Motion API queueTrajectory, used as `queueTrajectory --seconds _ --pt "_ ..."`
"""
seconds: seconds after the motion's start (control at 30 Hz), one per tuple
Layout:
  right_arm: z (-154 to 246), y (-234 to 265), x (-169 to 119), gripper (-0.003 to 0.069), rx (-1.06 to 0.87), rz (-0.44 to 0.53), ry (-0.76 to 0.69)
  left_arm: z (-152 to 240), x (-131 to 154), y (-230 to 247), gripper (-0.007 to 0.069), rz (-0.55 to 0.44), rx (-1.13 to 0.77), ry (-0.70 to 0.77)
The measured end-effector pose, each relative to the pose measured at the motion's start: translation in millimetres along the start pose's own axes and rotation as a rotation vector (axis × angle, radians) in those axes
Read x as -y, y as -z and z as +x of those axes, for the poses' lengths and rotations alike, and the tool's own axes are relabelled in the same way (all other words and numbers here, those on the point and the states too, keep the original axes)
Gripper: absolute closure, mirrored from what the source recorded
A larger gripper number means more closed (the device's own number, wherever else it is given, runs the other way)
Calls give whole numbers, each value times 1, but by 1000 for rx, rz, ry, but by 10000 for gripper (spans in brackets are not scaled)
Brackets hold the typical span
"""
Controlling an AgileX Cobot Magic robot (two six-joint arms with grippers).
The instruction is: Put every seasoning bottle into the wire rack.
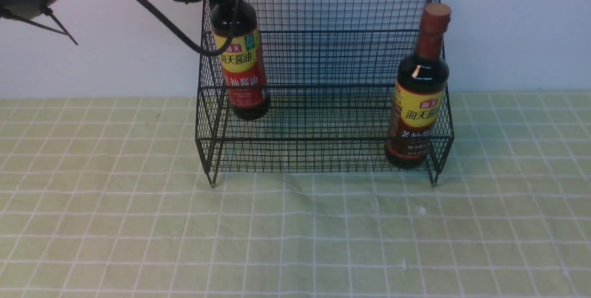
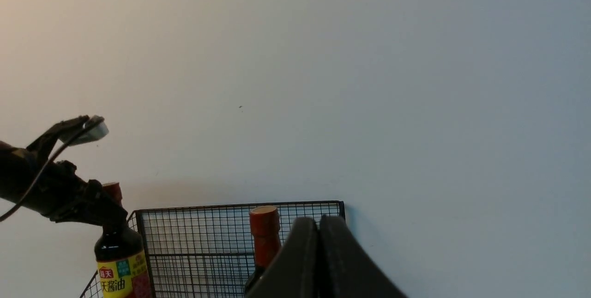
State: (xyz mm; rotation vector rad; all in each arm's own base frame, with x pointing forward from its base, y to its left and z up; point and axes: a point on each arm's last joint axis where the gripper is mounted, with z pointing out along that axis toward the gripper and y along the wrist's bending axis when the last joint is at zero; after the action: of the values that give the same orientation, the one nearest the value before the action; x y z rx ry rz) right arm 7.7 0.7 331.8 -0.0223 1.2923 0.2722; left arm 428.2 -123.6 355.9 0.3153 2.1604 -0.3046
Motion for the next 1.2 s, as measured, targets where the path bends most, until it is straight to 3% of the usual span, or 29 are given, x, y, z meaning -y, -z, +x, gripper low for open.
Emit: queueTrajectory --seconds 0.43,0.7,1.0,1.1,1.2 --pt "0 0 0 671 0 0 0 9 -1 -13 347 5 -56 -9" --pt "0 0 0 671 1 0 -1 2 0 -6 237 12 -23 -1" --pt "-1 0 0 671 12 -2 -1 -23 9 61 234 5 78 -41" --pt "-1 0 0 671 16 -3 -1 -30 11 87 253 -8 102 -67" --pt "-2 0 0 671 18 -3 0 -37 15 134 327 -47 133 -116"
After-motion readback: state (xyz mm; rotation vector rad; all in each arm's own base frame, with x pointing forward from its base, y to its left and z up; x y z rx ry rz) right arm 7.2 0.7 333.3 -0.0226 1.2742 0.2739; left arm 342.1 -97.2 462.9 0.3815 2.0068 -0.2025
